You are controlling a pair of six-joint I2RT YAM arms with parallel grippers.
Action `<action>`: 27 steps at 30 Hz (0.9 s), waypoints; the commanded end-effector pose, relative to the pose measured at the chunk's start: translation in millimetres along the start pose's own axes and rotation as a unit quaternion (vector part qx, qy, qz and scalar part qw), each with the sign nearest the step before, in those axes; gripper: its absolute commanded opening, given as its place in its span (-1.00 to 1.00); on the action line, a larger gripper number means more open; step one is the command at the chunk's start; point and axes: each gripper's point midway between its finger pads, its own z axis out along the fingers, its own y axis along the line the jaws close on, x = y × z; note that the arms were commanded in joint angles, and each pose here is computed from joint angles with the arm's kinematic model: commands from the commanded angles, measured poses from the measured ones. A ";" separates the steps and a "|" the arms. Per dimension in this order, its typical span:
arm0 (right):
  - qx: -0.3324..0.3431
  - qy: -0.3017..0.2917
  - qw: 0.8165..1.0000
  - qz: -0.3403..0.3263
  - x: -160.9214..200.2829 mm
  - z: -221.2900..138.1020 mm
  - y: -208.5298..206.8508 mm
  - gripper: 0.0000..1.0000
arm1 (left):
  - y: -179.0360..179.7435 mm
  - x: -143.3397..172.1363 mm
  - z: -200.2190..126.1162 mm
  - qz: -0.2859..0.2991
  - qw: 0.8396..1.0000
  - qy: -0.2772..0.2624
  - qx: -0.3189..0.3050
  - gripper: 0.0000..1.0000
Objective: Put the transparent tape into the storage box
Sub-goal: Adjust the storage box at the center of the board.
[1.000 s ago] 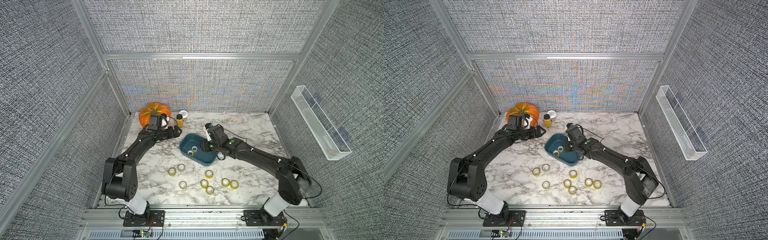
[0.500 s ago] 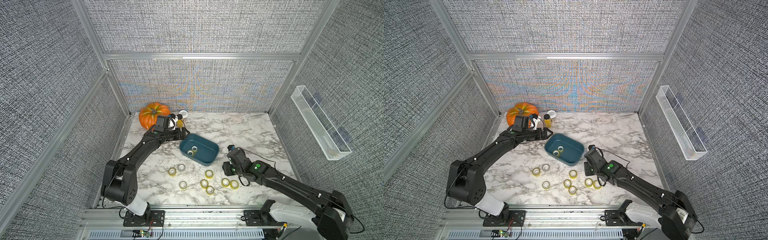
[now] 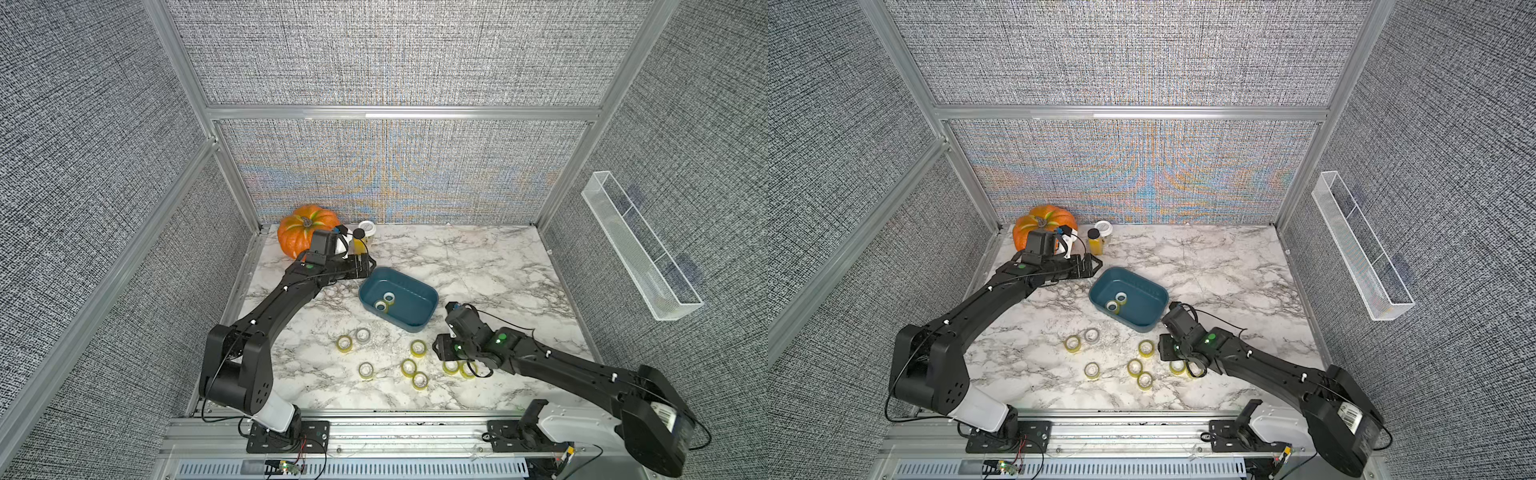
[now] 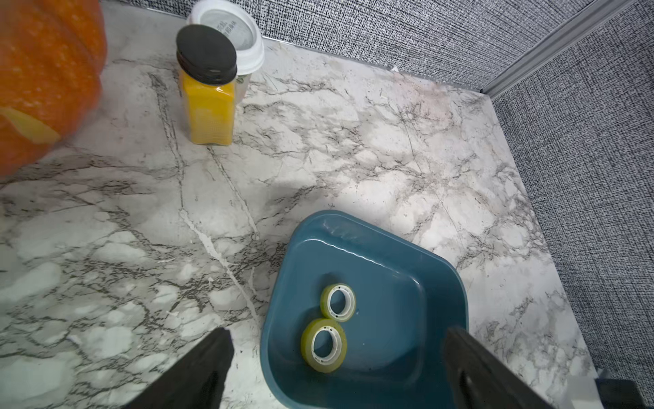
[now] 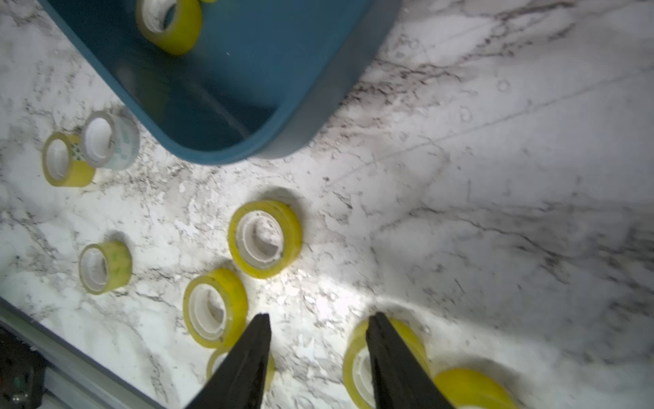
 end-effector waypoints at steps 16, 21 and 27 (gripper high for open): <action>0.025 -0.039 0.999 -0.002 -69.1 29.3 0.4 0.00 | 1.4 -2.6 -3.0 0.006 1.000 -0.006 -0.006 0.95; 0.048 -0.051 0.998 0.000 -74.5 8.3 -18.8 0.00 | -2.5 -2.7 -3.7 0.005 1.000 -0.006 0.003 0.95; 0.040 -0.041 0.998 0.013 -49.6 -29.5 -16.9 0.00 | -6.6 -2.5 -4.7 0.003 1.000 -0.006 0.014 0.96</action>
